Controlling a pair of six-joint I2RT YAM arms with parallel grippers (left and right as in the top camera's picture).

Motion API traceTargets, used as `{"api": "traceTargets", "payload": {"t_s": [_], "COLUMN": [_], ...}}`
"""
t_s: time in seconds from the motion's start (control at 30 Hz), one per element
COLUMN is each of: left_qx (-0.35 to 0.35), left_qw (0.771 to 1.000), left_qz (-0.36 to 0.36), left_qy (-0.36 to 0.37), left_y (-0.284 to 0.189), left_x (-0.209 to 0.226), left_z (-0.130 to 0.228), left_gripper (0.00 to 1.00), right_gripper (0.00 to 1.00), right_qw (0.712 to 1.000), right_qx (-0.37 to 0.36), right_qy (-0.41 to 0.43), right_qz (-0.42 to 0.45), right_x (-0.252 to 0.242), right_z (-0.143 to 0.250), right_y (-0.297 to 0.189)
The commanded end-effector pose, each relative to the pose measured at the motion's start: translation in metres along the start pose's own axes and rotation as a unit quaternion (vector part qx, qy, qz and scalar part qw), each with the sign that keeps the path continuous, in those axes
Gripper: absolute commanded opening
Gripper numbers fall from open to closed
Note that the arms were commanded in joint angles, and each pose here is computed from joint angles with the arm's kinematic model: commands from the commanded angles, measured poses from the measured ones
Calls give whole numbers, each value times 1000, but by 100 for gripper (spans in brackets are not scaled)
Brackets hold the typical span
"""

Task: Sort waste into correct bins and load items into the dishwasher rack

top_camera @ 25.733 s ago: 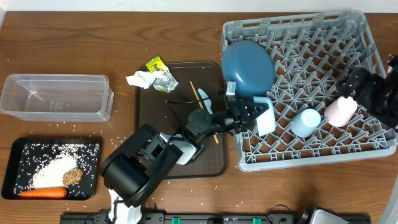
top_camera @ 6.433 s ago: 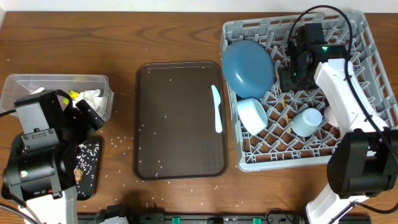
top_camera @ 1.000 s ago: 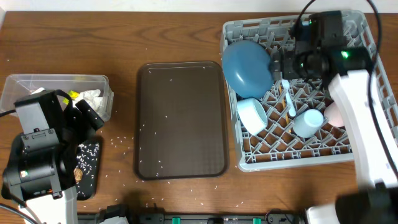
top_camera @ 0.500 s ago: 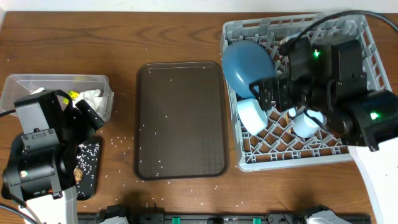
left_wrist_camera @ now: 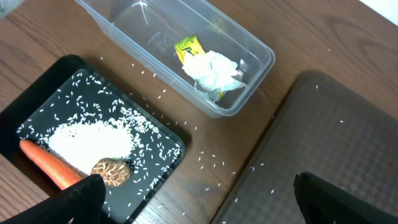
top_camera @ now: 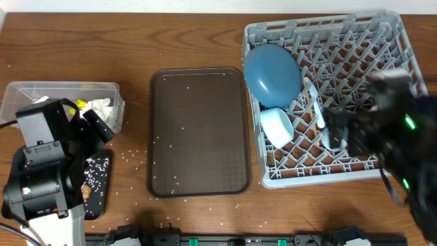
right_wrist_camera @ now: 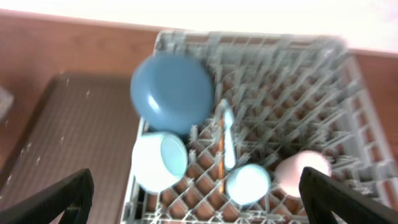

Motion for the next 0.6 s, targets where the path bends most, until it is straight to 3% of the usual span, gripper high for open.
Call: {"api": "traceTargets", "payload": {"t_s": [0.0,0.33,0.57], "left_qx": [-6,-6,-6], "left_qw": [1000,1000,1000], "left_qz": [-4,-4,-4], "left_qy": [-8,-8,-8], "left_y": [-2,-2,-2], "left_x": [1,1,1], "left_z": [-2,-2,-2], "left_gripper": [98,98,98], "right_gripper": [99,99,99], "right_qw": [999,991,979], "right_qx": [-16,-56,-147], "right_qy": [6,46,51], "right_qz": [49,112,134], "right_x": [-10,-10,-3], "right_z": [21,131,182], "right_y": [-3,48,89]}}
Point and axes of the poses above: each gripper's point midway between its finger pads, its own y axis out along the fingers, its own x axis along the line the jaws close on, z = x × y, the point moved 8 cm from there along -y, back along the fingers, and after that the axes turned 13 degrees about -y, right-handed, at the moved point
